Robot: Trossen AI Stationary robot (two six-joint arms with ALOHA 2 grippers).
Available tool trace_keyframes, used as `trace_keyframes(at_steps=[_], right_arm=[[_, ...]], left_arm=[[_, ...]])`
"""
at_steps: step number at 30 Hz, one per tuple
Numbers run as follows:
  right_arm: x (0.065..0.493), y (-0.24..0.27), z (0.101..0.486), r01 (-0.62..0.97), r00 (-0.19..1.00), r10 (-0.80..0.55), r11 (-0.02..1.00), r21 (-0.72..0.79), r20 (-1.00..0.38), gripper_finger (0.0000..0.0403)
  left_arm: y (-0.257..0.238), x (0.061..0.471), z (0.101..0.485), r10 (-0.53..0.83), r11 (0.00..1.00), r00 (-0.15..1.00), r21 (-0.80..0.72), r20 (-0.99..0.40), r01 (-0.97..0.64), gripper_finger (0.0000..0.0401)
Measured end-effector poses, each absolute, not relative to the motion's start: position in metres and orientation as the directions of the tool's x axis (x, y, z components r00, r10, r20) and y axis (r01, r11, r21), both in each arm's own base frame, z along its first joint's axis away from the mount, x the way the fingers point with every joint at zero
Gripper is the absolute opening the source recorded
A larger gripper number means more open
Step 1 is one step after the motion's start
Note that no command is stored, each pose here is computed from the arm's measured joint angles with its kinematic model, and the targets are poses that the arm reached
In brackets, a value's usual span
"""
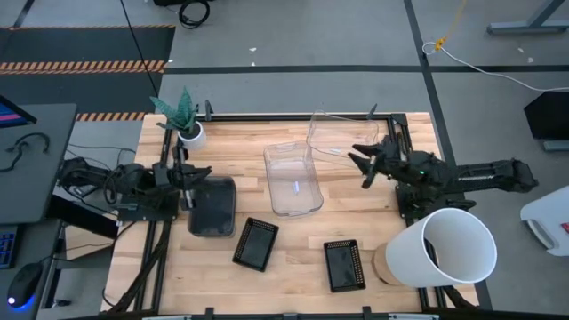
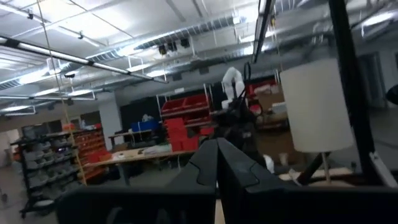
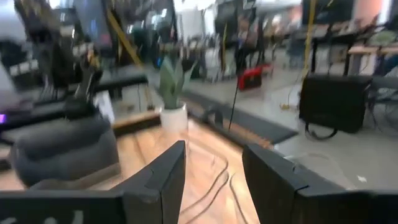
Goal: Stack baskets by color
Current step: Stack the top transparent bin on the transparent bins
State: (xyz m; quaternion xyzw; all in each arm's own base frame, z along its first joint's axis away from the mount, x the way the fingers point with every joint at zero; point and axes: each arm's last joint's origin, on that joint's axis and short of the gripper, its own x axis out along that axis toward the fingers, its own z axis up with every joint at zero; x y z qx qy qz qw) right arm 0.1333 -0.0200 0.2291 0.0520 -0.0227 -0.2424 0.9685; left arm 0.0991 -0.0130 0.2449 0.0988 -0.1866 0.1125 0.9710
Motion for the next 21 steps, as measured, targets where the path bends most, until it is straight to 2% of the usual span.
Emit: trace_keyframes(at_steps=[9, 14, 16, 21], right_arm=[[0.170, -0.038, 0.257, 0.492, 0.868, -0.484, 0.868, 0.063, -0.113, 0.0165], [0.190, -0.041, 0.261, 0.435, 0.888, -0.426, 0.900, 0.016, -0.176, 0.0165], [0.198, -0.046, 0.257, 0.484, 0.853, -0.466, 0.875, 0.022, -0.237, 0.0164], [0.212, -0.071, 0.250, 0.647, 0.666, -0.565, 0.763, 0.000, -0.488, 0.0158]], left_arm=[[-0.013, 0.090, 0.223, 0.158, 0.969, 0.897, 0.110, 0.414, -0.221, 0.0005], [-0.014, 0.089, 0.213, 0.142, 0.972, 0.898, 0.113, 0.416, -0.206, 0.0005], [-0.016, 0.090, 0.208, 0.108, 0.976, 0.907, 0.130, 0.407, -0.175, 0.0006], [-0.018, 0.092, 0.201, 0.076, 0.987, 0.940, 0.108, 0.331, -0.118, 0.0010]])
